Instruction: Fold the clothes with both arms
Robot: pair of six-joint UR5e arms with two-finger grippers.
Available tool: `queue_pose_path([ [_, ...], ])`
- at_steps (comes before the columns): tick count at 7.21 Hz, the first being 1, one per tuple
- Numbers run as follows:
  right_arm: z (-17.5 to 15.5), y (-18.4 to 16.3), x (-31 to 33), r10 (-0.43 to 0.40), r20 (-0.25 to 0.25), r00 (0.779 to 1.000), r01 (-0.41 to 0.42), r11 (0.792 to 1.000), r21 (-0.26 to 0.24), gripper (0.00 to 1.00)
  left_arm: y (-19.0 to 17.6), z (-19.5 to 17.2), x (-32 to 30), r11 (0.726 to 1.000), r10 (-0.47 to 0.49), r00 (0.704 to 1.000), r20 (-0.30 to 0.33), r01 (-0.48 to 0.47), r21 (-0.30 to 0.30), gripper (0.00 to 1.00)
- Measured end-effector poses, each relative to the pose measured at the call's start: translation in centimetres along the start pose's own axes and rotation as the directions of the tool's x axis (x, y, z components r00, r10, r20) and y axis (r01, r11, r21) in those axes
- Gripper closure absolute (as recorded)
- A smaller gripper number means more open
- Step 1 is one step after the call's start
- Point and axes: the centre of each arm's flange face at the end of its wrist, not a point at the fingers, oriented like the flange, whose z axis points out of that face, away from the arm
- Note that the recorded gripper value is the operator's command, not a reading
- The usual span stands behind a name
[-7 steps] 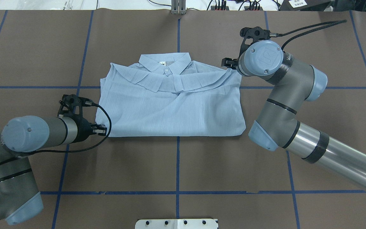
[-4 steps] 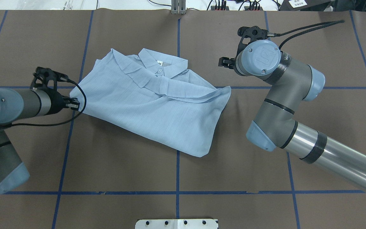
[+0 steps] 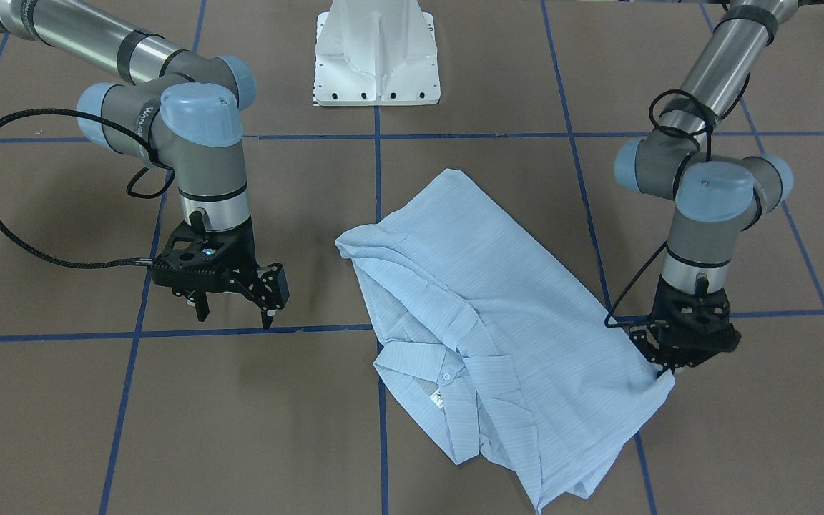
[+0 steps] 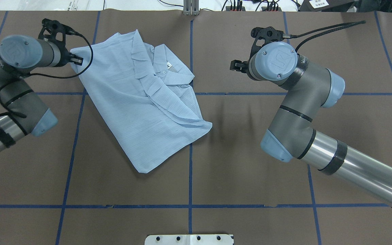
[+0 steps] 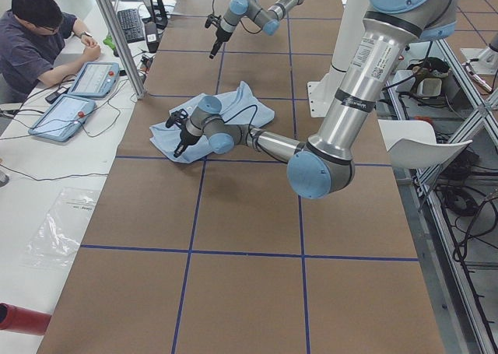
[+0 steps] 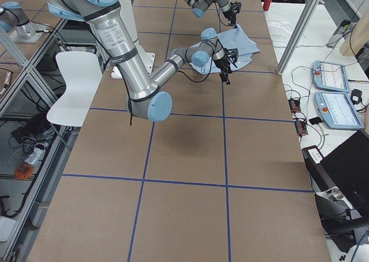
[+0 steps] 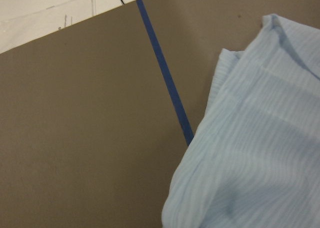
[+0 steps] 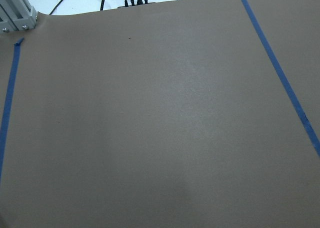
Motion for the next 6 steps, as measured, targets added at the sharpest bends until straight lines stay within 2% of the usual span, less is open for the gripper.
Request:
queue_pose_path([
  [1, -0.1, 0.0, -0.2, 0.002, 0.003, 1.000, -0.002, 1.000, 0.001, 0.00, -2.6, 1.0, -0.3, 1.000, 0.015, 1.000, 0.010, -0.015, 0.012, 0.01],
  [2, -0.4, 0.0, -0.9, 0.008, 0.012, 1.000, -0.008, 1.000, 0.001, 0.00, -4.1, 1.1, -1.2, 0.998, 0.050, 0.999, 0.001, -0.050, 0.023, 0.00],
  [4, -1.4, 0.5, -3.9, 0.071, 0.043, 0.997, -0.071, 0.998, -0.003, 0.01, -4.2, 0.5, -3.7, 0.995, 0.099, 0.993, -0.070, -0.098, 0.026, 0.00],
  [5, -1.6, 0.6, -6.3, 0.141, 0.055, 0.989, -0.140, 0.990, -0.011, 0.02, -3.5, -0.3, -4.7, 0.994, 0.108, 0.989, -0.100, -0.105, 0.034, 0.00],
  [6, -1.3, 0.7, -9.9, 0.239, 0.053, 0.969, -0.238, 0.971, -0.025, 0.03, -2.6, -1.3, -5.4, 0.993, 0.111, 0.987, -0.117, -0.106, 0.047, 0.00],
])
